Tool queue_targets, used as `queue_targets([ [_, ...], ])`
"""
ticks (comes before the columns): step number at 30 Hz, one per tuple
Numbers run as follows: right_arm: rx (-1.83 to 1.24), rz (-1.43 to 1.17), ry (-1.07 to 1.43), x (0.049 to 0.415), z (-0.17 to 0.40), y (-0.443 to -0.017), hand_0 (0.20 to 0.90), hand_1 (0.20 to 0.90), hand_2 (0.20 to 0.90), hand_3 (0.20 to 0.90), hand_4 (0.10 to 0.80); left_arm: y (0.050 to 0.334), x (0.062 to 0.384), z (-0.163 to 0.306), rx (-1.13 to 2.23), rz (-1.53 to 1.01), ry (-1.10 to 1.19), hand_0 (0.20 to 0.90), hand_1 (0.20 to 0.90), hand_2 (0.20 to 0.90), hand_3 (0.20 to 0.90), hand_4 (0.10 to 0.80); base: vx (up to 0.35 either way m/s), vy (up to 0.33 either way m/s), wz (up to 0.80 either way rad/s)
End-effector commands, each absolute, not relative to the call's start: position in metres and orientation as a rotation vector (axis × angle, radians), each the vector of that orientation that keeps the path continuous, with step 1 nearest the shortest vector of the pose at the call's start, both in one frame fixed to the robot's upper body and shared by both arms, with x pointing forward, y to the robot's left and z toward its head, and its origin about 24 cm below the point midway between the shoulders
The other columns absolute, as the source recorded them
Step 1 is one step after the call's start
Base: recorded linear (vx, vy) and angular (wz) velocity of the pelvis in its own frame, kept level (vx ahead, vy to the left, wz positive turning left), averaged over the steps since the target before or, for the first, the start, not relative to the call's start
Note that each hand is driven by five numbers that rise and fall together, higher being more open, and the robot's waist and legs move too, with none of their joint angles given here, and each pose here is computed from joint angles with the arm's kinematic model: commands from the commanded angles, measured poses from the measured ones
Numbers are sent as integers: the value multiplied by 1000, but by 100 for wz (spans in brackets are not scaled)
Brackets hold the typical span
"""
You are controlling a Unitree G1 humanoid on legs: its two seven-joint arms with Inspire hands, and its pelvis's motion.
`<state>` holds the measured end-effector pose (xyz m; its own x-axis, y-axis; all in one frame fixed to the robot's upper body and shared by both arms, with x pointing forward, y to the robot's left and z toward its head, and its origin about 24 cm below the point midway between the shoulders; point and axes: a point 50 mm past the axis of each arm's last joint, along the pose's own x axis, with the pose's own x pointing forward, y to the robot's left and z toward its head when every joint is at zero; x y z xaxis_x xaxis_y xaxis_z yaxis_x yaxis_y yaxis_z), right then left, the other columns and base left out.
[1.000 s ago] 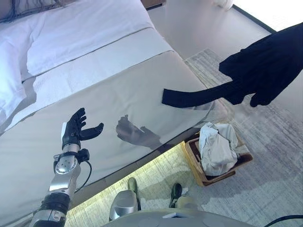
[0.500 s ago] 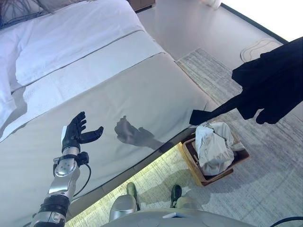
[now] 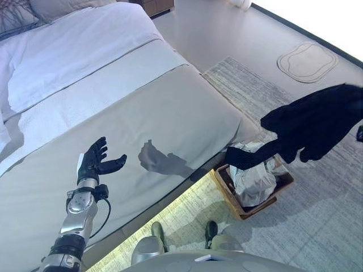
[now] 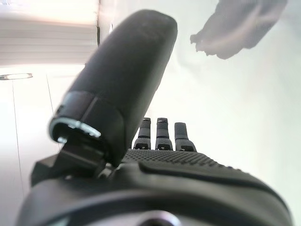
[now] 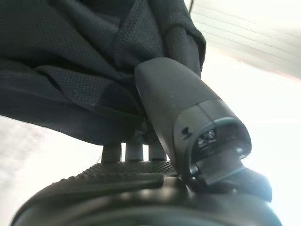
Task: Pick up the clothes from the bed and place them into the basket
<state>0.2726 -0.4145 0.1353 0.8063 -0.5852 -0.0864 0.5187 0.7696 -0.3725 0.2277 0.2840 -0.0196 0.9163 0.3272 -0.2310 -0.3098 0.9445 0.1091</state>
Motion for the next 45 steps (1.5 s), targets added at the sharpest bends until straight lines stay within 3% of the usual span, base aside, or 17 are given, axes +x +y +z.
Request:
queue_targets([
  [1,-434,-566,39,282,167,-405,300,300,300,200,100,287,247,5,125,313,116,900,900,900,900,800,0,0,0],
  [10,-406,-513,272,271,84,-389,300,300,300,200,100,275,252,6,125,283,104,900,900,900,900,800,0,0,0],
  [17,-409,-521,375,266,57,-389,300,300,300,200,100,268,257,9,116,253,95,900,900,900,900,800,-5,1,0],
  [18,-409,-516,391,266,54,-389,538,538,538,477,377,267,258,9,116,245,95,900,900,900,900,800,0,0,0],
  [19,-410,-517,403,266,52,-388,900,900,900,900,800,267,258,9,116,239,94,900,900,900,900,800,0,0,0],
  [30,-351,-519,397,260,37,-381,900,900,900,900,800,264,255,3,111,188,125,900,900,900,900,800,0,0,0],
  [45,-236,-423,265,254,20,-338,900,900,900,900,800,264,235,-16,86,194,192,900,900,900,900,800,14,4,0],
])
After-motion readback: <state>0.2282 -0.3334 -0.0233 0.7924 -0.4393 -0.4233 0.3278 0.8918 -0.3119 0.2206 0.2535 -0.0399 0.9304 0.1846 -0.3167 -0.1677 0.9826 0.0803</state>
